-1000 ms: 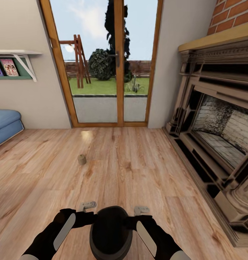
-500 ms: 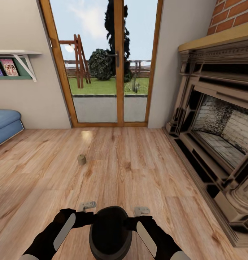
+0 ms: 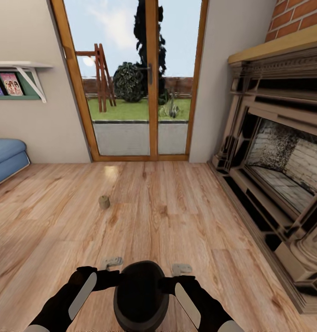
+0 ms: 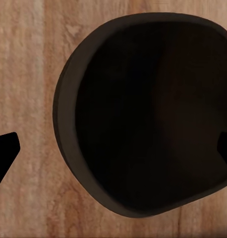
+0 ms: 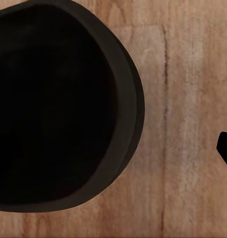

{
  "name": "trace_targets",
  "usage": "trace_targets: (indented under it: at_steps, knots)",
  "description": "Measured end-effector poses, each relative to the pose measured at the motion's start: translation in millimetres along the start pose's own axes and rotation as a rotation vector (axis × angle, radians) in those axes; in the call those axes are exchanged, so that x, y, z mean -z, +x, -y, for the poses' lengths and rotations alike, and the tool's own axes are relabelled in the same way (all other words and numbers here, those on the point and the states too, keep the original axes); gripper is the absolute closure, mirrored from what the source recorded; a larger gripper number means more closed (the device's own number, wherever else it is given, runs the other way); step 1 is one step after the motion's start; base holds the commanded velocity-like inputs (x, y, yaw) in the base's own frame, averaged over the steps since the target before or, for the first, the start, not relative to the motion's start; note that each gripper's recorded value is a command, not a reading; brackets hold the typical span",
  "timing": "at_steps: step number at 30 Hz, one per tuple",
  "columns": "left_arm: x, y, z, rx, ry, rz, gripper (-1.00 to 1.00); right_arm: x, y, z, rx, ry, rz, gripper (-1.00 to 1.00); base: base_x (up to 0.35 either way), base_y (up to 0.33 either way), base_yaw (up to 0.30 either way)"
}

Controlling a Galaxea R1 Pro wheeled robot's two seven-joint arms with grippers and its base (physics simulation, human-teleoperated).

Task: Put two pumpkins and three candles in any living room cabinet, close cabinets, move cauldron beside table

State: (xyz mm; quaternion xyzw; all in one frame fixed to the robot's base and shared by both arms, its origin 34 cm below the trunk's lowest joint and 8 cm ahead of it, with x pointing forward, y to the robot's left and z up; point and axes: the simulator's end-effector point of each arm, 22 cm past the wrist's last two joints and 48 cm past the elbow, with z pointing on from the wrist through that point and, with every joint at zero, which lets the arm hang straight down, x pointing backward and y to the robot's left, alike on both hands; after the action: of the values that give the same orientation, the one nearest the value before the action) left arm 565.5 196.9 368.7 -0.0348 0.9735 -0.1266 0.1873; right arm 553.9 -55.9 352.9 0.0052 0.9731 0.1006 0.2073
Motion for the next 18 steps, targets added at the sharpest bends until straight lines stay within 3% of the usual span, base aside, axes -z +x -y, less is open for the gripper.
trace_targets:
  at_steps: [18]
  knots:
    - [-32.2,23.4,-10.6,-0.002,-0.001,0.002,-1.00,-31.7,25.3,7.3,0.000,-0.002,0.002,-1.00,0.000,0.000,0.000]
